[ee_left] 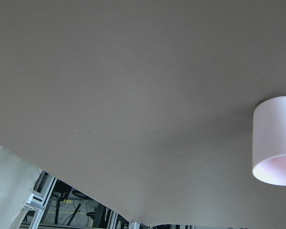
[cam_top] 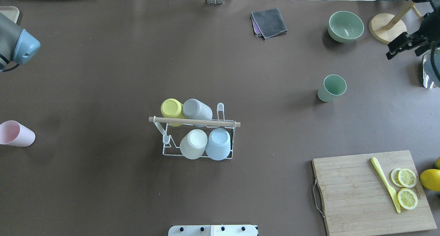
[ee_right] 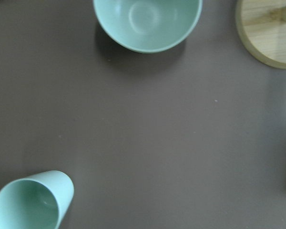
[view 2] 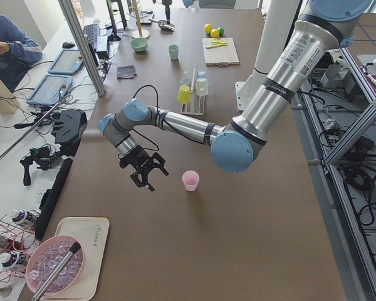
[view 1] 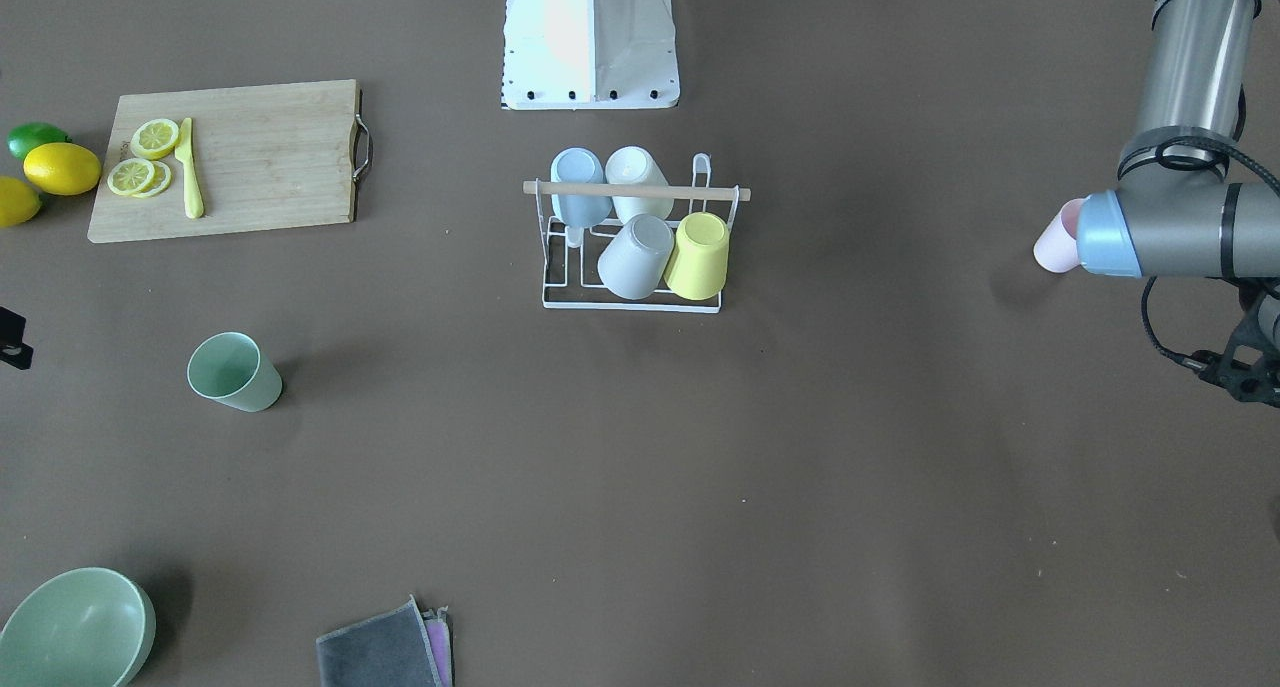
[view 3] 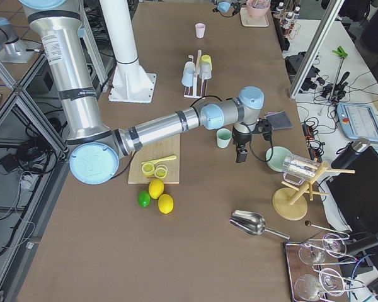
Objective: Place cup on cup holder
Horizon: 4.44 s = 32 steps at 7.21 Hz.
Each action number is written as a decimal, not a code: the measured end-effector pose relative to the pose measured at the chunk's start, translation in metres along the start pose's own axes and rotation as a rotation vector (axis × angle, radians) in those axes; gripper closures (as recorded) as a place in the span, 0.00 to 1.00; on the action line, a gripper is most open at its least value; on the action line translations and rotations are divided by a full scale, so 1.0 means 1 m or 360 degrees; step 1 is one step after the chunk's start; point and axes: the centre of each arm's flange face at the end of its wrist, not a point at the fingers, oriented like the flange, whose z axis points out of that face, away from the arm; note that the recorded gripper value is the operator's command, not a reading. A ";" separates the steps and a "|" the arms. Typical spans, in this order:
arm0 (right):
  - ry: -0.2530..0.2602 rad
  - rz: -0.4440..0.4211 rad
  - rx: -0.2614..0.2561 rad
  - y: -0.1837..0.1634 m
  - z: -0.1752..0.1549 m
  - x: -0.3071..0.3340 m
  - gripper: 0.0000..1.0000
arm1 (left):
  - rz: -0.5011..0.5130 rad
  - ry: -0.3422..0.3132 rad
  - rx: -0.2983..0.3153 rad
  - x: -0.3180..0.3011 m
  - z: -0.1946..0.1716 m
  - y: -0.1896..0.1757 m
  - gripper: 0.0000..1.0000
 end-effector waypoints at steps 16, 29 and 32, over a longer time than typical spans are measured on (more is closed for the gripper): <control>0.0307 -0.0554 -0.0993 -0.199 0.147 -0.168 0.00 | 0.0454 0.0092 -0.0324 0.116 0.060 -0.103 0.03; 0.0350 -0.0720 -0.1509 -0.133 0.224 -0.197 0.00 | 0.0371 0.0036 -0.0609 0.154 0.121 -0.120 0.03; 0.0366 -0.0732 -0.1537 -0.126 0.232 -0.202 0.00 | 0.0351 0.0018 -0.0688 0.159 0.137 -0.116 0.03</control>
